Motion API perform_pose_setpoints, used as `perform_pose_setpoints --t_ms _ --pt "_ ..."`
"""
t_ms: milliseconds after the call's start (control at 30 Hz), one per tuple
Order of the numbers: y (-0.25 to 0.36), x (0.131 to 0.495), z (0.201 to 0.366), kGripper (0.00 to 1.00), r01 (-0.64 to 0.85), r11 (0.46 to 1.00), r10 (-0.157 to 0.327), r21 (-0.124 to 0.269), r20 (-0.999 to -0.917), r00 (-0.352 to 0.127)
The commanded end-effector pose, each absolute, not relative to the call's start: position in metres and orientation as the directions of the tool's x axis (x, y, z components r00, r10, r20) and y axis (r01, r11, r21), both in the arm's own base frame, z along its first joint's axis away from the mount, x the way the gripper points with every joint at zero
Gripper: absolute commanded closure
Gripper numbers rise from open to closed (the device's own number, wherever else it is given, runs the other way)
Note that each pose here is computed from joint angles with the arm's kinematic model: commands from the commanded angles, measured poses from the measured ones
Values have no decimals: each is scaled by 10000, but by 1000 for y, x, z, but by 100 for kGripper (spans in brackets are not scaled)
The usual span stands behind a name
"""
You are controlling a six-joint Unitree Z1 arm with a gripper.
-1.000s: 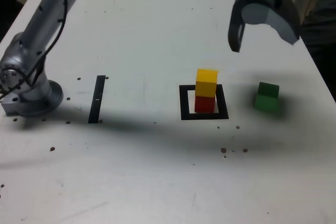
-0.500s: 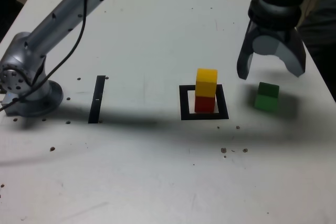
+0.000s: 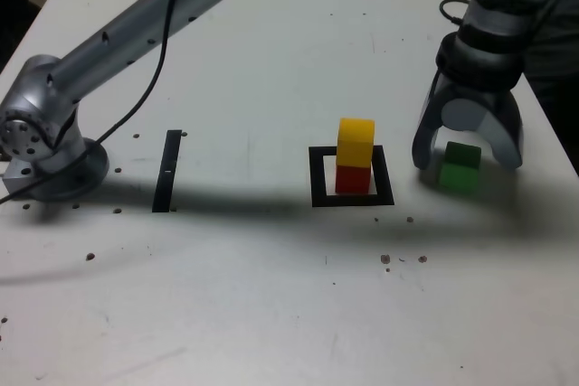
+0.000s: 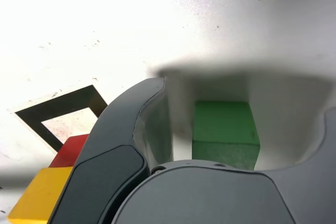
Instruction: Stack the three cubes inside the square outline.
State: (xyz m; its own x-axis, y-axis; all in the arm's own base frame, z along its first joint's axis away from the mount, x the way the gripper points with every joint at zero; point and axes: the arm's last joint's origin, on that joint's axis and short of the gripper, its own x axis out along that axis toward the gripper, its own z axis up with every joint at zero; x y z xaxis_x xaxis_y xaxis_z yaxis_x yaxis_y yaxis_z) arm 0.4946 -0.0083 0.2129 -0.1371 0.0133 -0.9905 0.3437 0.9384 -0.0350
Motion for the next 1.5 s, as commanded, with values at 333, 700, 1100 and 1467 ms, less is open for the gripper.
perform_pose_setpoints --t_ms 333,700,1100,1467 --pt "-15 497 213 76 3419 9394 179 -259 -9921 -1244" --pt "-15 497 213 76 3414 9394 149 -301 -9916 -1285" --pt "-15 495 217 76 3414 9395 155 -287 -9919 -1262" --pt "-18 458 286 76 3337 9418 626 401 -9964 -569"
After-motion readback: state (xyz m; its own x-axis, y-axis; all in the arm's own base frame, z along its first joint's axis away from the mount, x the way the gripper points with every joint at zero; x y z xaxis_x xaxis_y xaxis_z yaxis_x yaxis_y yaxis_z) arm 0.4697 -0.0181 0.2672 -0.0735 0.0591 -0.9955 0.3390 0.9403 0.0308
